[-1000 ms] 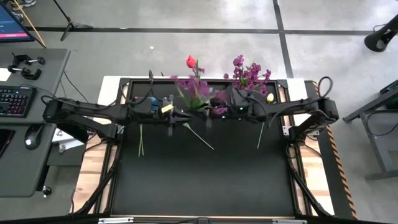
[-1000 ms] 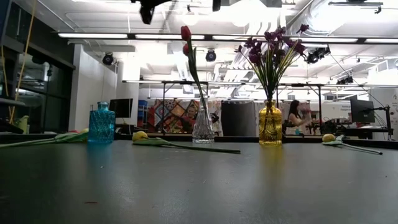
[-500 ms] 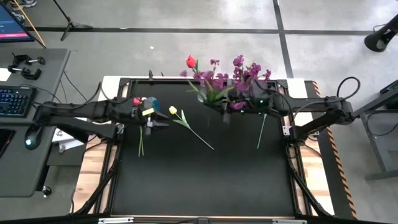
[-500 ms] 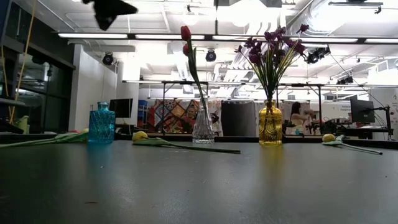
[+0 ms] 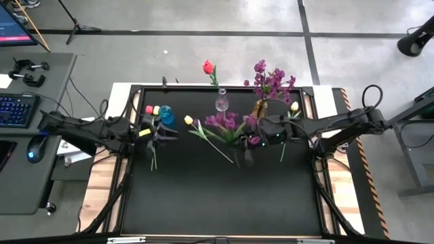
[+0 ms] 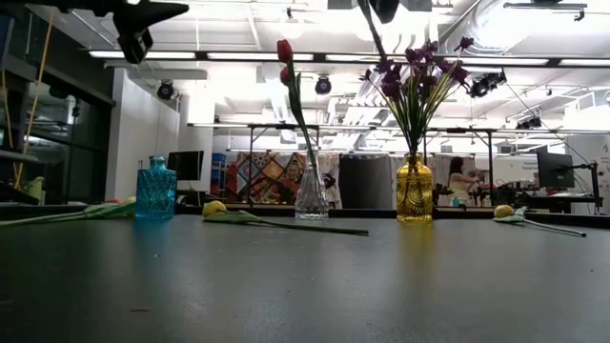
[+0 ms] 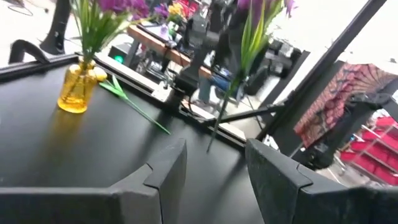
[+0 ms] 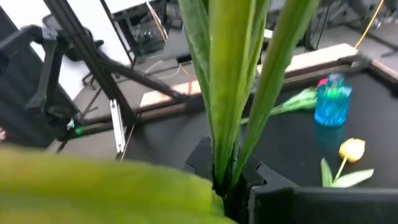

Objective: Sort flowers into vase by color
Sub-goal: Put the purple flower into the yellow vase

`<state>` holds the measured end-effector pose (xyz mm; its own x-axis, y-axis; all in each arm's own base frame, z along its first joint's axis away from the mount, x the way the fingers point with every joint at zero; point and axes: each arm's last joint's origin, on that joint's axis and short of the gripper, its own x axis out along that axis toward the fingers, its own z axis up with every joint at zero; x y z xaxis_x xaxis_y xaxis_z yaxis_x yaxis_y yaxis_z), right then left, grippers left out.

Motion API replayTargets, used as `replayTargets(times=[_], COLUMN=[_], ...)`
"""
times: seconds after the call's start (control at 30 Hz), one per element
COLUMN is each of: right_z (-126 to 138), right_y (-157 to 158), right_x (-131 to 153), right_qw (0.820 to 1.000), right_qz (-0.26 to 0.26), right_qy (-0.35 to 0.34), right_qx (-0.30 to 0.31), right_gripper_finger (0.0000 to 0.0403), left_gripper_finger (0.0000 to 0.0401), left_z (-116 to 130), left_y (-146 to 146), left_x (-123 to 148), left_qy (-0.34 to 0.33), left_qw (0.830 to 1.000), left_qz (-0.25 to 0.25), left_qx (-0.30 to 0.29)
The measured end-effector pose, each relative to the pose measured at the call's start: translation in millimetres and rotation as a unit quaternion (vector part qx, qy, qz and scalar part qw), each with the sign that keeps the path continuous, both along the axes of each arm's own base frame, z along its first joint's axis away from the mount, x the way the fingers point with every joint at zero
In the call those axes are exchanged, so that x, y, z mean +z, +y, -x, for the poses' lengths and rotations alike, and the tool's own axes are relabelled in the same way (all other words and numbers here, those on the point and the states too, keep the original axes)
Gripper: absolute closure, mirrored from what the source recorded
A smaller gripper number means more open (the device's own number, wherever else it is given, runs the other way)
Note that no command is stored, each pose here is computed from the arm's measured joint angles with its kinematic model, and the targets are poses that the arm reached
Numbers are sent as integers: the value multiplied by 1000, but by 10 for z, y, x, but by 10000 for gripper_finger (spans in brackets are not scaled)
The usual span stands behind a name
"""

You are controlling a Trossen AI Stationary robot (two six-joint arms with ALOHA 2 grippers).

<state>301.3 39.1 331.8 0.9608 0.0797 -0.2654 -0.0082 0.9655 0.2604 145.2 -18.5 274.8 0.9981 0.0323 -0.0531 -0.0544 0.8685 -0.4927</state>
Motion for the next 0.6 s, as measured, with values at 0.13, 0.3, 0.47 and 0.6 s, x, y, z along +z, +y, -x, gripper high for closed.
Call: replayTargets(times=[0.13,0.3,0.47,0.6], right_z=[31,169,335,426], right_y=[47,6,-178,-270], right_x=[-189,-303,-37,80], right_qw=[1000,1000,989,970], right_qz=[-9,9,85,189], right_qy=[14,-11,-123,-154], right_qx=[5,8,-9,5], right_gripper_finger=[403,403,403,403], left_gripper_finger=[250,250,250,250], left_z=[-2,-1,0,0], left_y=[9,18,24,27], left_x=[0,0,-1,0], left_qy=[1,1,3,6], left_qw=[1000,999,998,995], left_qz=[-15,-26,-42,-87], left_qx=[13,29,38,39])
